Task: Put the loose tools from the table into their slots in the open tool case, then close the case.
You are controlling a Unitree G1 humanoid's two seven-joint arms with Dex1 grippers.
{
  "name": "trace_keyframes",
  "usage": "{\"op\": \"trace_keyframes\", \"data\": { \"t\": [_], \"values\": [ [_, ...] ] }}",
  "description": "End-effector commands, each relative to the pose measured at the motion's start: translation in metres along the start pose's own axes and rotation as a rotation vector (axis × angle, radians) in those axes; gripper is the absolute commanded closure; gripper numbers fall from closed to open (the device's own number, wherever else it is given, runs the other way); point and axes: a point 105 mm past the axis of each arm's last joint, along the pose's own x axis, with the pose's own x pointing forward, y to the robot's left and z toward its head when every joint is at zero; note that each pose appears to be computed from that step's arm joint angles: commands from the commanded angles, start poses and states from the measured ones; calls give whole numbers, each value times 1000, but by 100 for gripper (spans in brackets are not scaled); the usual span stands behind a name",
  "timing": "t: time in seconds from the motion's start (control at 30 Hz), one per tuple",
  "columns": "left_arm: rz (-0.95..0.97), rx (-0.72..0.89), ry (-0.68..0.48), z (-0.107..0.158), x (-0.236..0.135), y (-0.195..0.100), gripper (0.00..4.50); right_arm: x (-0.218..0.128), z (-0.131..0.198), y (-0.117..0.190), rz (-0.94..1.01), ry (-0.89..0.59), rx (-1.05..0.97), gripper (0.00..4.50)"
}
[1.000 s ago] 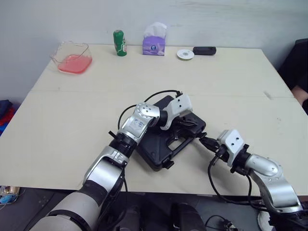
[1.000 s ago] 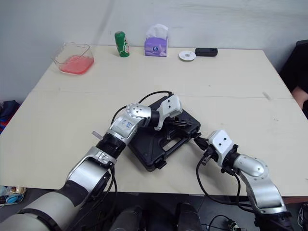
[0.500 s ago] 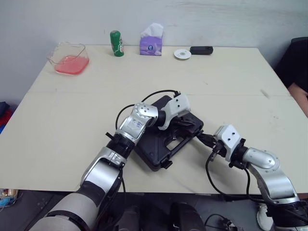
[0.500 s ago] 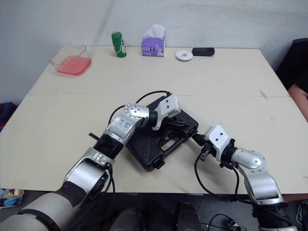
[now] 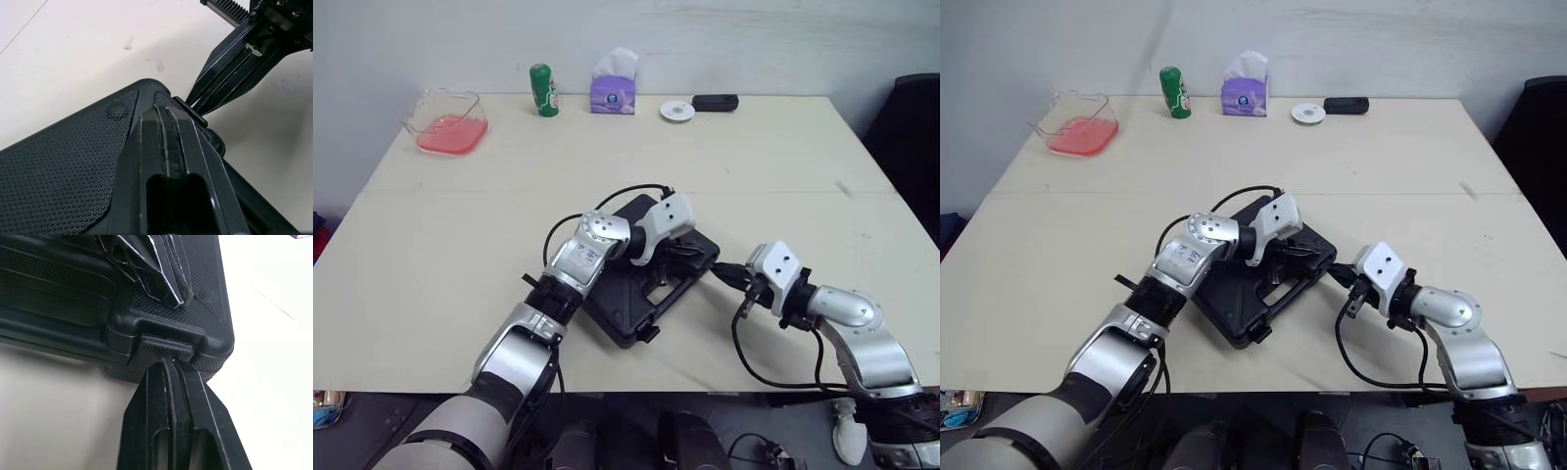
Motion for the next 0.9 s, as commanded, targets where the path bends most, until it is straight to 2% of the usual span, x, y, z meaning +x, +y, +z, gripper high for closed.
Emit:
{"op": "trace_keyframes", "data": {
  "t": [0.03,0.13,0.27,0.4,0.53,0.77,0.9],
  "values": [
    [-23,-138,221,-69,4,-16,450,6,22,1,22,-75,-42,443],
    [-6,-129,192,-63,3,-13,450,3,21,0,27,-69,-44,443],
    [-4,-73,43,-22,-7,-8,450,-12,21,-3,29,-56,-55,443],
    [-43,91,-153,31,-38,-12,450,-35,19,8,91,-42,-32,443],
    [-53,124,-313,53,-66,-14,450,-41,15,28,168,-26,-11,443],
    [-182,241,-369,47,-110,-43,450,-38,5,64,270,-50,10,443],
    [-212,230,-321,30,-124,-62,450,-35,4,82,331,-68,-1,443]
  ]
}}
